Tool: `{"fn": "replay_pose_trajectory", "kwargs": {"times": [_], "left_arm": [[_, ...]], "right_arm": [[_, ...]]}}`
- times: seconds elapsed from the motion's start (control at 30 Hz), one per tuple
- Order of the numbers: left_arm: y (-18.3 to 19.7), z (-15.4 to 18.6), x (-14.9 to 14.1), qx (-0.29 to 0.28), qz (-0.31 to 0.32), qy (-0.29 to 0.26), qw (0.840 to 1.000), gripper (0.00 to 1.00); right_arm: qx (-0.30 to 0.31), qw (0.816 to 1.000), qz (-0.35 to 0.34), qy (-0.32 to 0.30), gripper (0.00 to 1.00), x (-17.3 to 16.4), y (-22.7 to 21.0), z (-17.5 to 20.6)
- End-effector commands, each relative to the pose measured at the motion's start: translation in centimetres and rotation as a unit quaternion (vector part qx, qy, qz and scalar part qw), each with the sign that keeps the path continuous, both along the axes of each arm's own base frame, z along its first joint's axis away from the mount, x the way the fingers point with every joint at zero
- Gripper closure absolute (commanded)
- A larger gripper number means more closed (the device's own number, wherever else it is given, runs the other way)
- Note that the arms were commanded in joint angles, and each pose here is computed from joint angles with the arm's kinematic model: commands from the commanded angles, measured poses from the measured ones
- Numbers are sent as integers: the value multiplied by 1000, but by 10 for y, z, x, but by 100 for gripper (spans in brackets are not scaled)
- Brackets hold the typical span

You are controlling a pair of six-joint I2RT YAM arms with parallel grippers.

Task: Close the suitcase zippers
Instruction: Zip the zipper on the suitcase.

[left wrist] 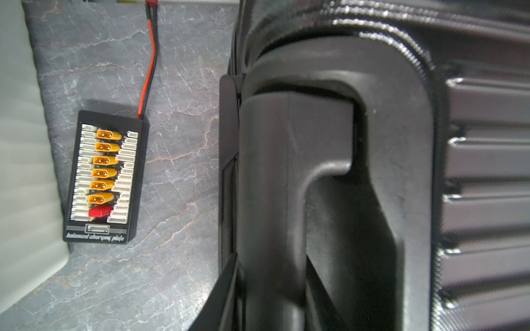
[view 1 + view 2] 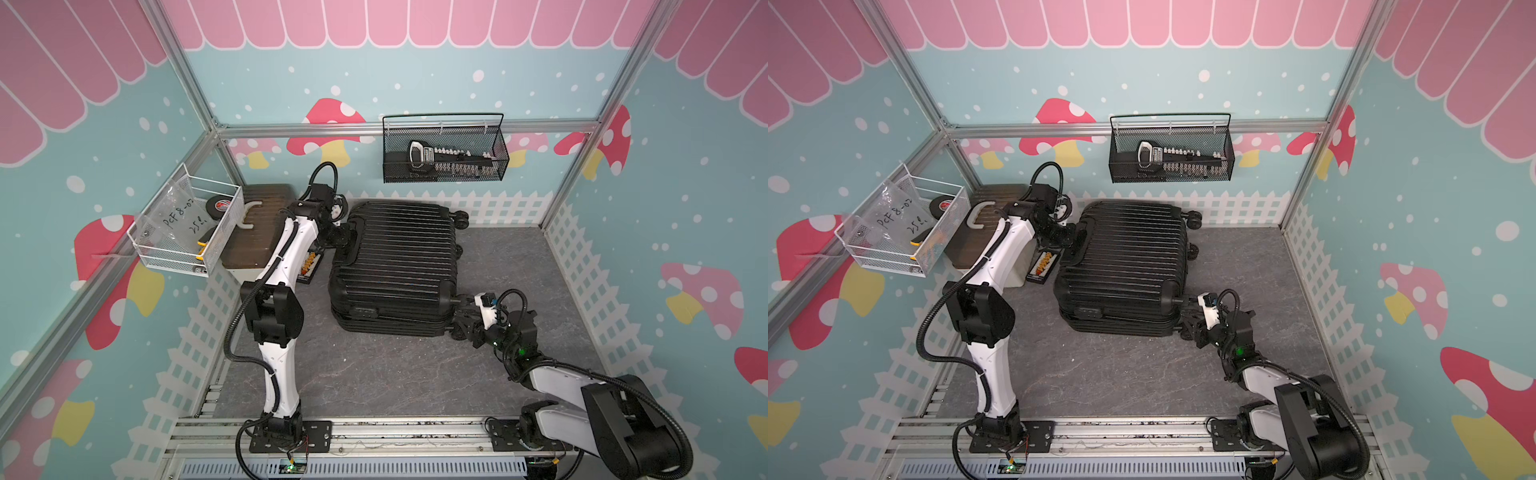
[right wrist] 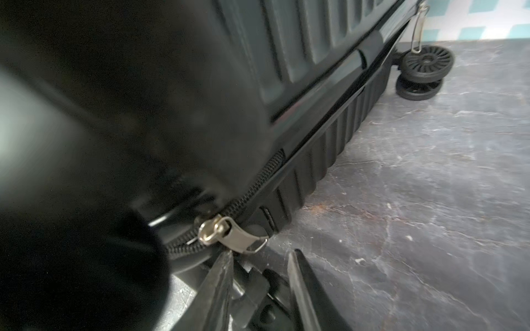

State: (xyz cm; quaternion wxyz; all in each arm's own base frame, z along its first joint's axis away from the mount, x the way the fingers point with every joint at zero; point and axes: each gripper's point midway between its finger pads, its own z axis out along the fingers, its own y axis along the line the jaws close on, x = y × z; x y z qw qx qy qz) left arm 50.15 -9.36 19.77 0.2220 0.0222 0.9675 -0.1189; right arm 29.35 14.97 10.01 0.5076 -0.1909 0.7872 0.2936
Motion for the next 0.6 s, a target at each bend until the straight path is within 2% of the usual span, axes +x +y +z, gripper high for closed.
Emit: {"fn": "replay_pose_trajectory", "kwargs": {"times": [0.0, 0.07, 0.3, 0.4, 0.57], "left_arm": [[12, 10, 7, -14, 7, -11, 1000, 100], [12, 8, 7, -13, 6, -8, 1000, 100], [11, 6, 8, -14, 4, -5, 1000, 100], [10, 5, 9, -18, 4, -5, 1000, 100], [13, 2, 10, -14, 12, -1, 1000, 100]], "right_arm": [[22, 996, 65, -54, 61, 0, 17, 23], [25, 994, 79, -74, 59, 8, 22, 33], [46, 988, 130, -72, 61, 10, 36, 32], [63, 983, 159, -60, 65, 7, 43, 30], [92, 975, 194, -56, 79, -5, 50, 36]]}}
